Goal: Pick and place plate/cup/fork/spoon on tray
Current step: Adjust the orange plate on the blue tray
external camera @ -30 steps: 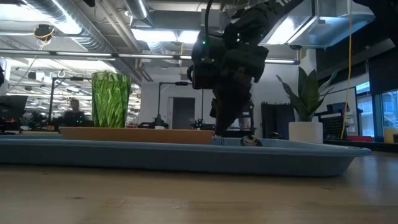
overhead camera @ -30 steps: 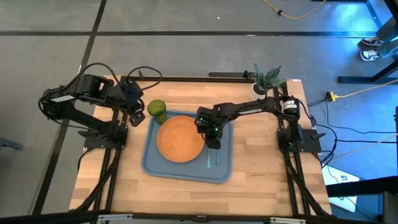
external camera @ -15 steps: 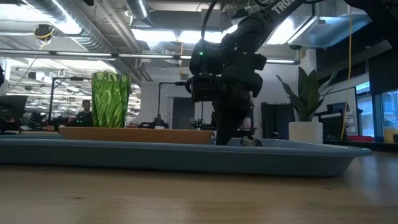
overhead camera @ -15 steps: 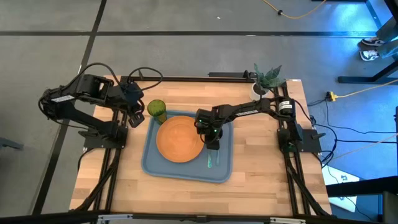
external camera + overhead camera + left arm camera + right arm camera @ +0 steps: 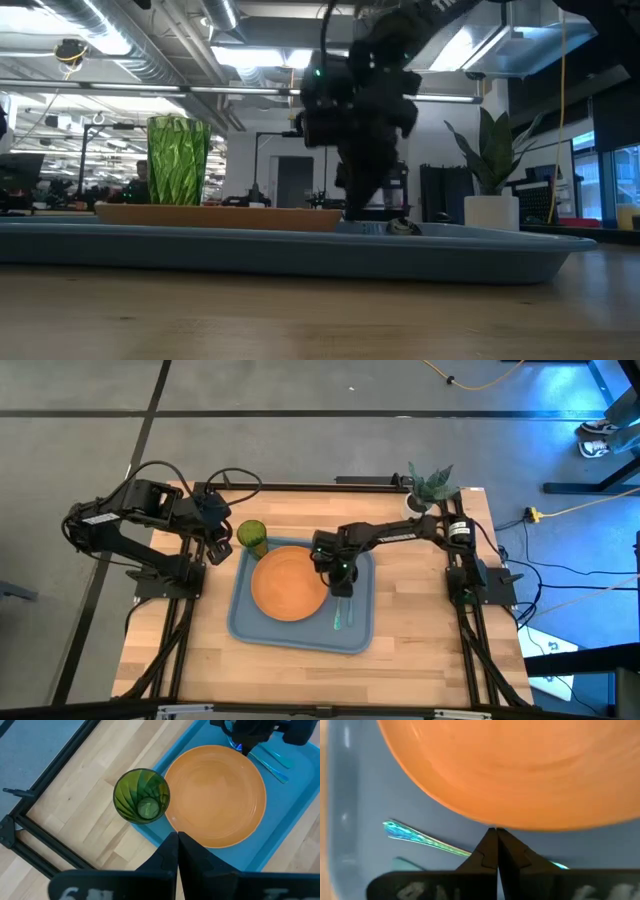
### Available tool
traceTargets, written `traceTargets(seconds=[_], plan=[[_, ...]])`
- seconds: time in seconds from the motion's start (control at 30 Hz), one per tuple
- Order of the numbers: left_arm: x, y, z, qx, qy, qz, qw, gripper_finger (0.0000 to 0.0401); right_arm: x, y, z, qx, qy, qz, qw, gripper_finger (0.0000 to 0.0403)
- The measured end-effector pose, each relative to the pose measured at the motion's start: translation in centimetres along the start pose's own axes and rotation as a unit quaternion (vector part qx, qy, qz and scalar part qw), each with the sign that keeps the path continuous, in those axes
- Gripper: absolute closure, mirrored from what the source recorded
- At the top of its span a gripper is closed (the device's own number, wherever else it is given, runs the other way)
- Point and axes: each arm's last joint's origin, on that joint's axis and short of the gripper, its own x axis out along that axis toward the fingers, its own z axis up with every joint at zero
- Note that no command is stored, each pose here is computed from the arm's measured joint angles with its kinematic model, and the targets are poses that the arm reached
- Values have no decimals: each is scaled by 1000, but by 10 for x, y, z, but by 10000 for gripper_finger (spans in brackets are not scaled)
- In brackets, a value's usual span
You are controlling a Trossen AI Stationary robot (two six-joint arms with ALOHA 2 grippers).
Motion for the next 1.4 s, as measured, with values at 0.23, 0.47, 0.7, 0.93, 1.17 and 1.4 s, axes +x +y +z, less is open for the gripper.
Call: traceTargets(seconds=[0.23,0.47,0.7,0.93,1.17,1.4], plan=[[1,-1,-2,-8,8,3,1000,401,-37,13,22,-10,7,1,1000,402],[2,-9,-15,19,29,-23,999,401,-75,31,27,-16,11,0,1000,402],[10,-16,-40,14,62,-39,997,401,-93,52,17,-9,35,-31,999,402],[23,-25,-59,-2,86,-35,996,401,-56,48,47,-69,-91,-11,993,402],[23,-31,-58,-35,73,-54,995,401,0,28,48,-60,-52,-3,997,402],[23,-32,-57,-39,62,-59,996,401,25,29,38,-62,6,17,998,402]])
